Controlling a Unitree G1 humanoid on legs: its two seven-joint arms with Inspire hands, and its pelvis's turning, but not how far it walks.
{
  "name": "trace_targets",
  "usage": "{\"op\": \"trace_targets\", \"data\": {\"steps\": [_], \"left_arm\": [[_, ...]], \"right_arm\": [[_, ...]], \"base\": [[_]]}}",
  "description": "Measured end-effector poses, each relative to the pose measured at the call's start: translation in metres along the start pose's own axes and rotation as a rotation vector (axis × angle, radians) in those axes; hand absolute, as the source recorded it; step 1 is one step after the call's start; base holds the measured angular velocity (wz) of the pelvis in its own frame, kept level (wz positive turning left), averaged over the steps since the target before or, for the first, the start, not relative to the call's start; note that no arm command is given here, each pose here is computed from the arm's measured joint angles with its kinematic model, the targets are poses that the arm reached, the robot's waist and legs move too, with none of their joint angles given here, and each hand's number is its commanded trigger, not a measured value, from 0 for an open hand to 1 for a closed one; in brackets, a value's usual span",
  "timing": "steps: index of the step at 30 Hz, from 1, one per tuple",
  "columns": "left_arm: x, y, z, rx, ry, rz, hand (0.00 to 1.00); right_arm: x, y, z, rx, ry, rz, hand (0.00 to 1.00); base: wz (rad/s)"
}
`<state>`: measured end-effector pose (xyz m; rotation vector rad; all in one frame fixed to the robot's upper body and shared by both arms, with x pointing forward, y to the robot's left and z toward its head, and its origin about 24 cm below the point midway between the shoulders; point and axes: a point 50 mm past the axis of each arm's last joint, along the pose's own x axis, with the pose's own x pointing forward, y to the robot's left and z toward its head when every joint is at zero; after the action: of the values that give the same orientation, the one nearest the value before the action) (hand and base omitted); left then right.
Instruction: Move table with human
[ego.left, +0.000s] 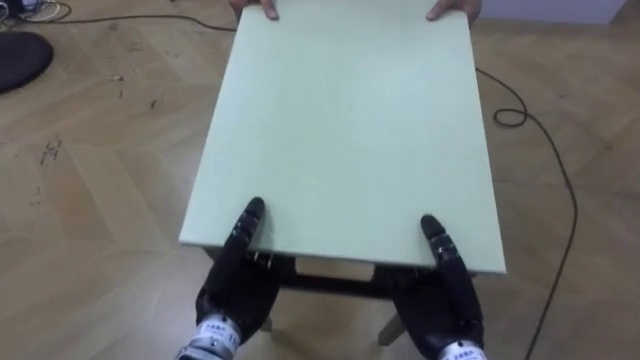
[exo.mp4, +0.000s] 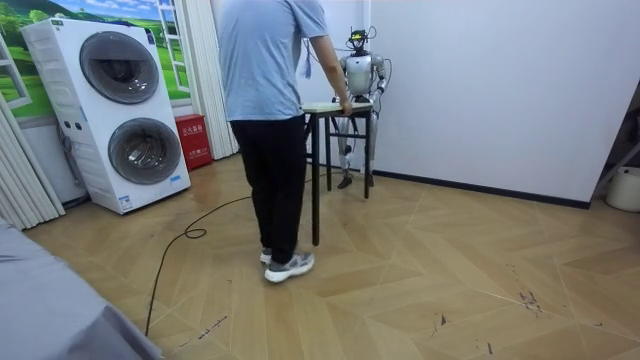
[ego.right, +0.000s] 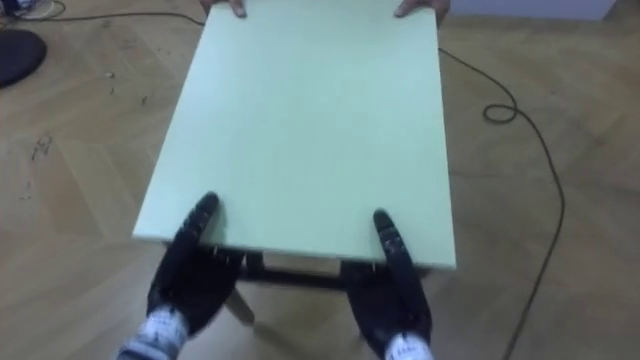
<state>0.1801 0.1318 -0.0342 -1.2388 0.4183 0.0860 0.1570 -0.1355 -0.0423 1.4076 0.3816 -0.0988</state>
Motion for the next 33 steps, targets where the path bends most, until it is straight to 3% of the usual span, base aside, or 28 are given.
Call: {"op": "trace_targets", "data": {"steps": [33], "left_arm": [[-0.016, 0.002, 0.004, -0.055, -0.066, 0.003, 1.00]], "right_arm": [[0.012, 0.013, -0.001, -0.065, 0.028, 0.053, 1.00]], "base": [[0.13]]}}
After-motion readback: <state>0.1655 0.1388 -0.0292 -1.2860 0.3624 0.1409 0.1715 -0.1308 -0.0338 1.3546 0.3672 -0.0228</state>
